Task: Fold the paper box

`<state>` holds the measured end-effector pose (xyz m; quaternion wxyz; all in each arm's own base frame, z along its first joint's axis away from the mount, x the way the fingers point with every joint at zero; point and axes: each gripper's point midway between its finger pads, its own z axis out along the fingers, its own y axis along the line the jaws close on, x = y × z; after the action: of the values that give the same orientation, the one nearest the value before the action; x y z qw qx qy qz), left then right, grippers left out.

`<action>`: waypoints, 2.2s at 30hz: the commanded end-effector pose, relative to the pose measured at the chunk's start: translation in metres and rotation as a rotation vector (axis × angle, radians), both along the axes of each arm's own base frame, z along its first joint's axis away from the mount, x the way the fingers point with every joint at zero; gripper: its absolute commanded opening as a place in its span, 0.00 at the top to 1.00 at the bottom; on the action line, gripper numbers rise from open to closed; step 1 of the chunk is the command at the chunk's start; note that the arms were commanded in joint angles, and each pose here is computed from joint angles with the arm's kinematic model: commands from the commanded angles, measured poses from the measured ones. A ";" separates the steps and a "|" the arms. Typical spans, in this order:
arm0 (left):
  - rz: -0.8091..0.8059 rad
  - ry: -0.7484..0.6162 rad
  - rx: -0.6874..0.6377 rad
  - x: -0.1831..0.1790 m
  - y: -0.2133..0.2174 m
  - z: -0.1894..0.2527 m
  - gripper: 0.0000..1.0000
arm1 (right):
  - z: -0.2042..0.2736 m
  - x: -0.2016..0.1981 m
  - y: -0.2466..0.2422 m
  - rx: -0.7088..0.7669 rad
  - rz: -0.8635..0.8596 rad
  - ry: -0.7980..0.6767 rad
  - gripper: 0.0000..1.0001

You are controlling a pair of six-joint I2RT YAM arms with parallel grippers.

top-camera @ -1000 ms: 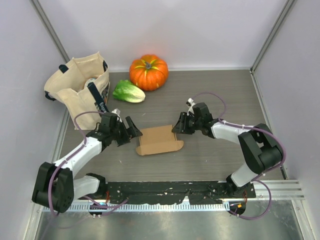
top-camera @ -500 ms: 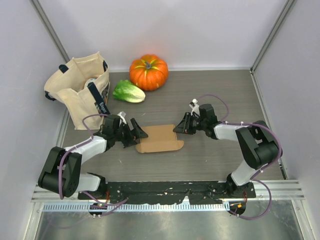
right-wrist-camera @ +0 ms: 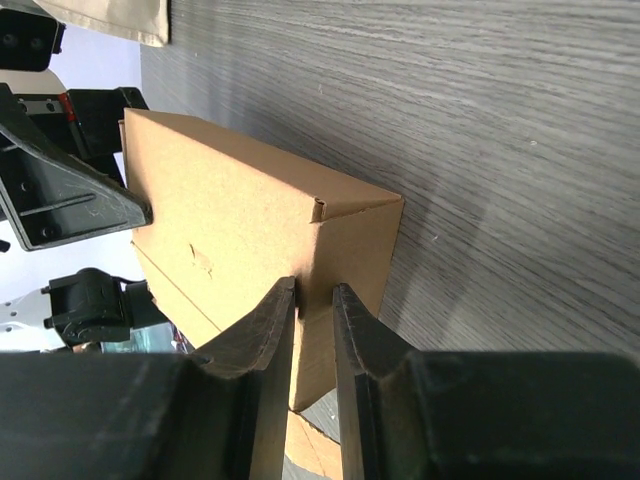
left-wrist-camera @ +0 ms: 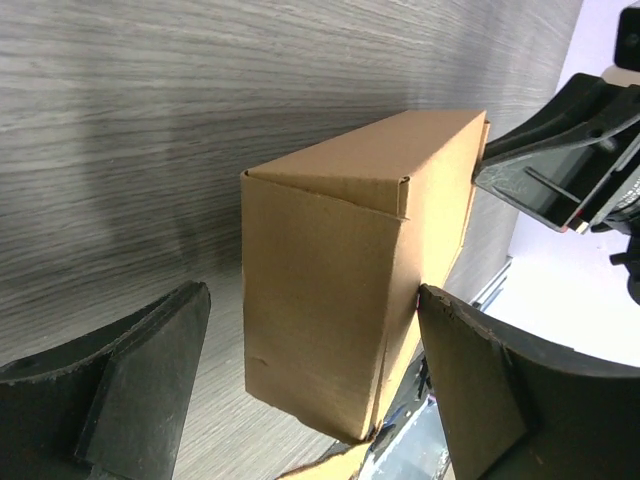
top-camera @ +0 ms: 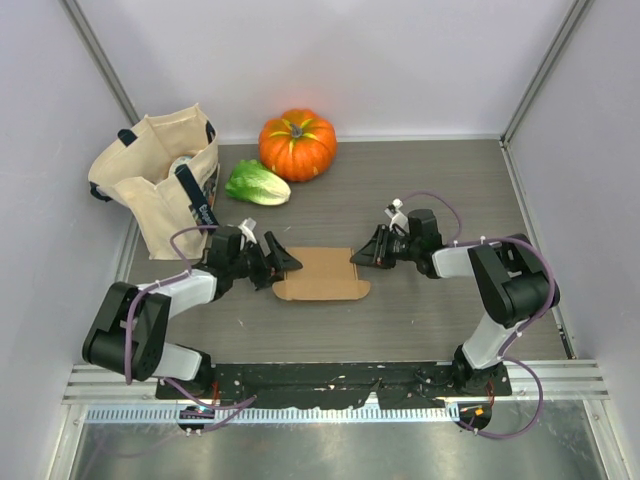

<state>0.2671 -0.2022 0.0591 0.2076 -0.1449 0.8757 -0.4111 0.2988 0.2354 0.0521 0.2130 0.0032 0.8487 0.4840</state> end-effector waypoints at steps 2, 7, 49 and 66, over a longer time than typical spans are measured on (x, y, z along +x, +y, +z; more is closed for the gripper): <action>-0.037 -0.022 -0.102 0.007 -0.018 0.012 0.12 | -0.044 -0.010 -0.022 -0.108 -0.073 0.103 0.75; -0.040 -0.031 -0.232 0.011 -0.034 0.034 0.25 | -0.039 -0.004 -0.022 -0.109 -0.086 0.089 0.75; 0.134 0.510 -0.532 -0.084 -0.013 0.086 0.30 | 0.105 -0.107 0.114 -1.074 0.375 -1.321 0.25; 0.313 -0.053 0.146 -0.078 0.081 0.109 0.04 | 0.134 -0.124 0.086 -1.072 0.462 -1.170 0.54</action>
<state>0.1860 -0.1757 0.1512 0.1646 -0.2955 0.8255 -0.4517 0.1802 0.3213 0.1480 0.4938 -0.5464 0.6735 -0.0629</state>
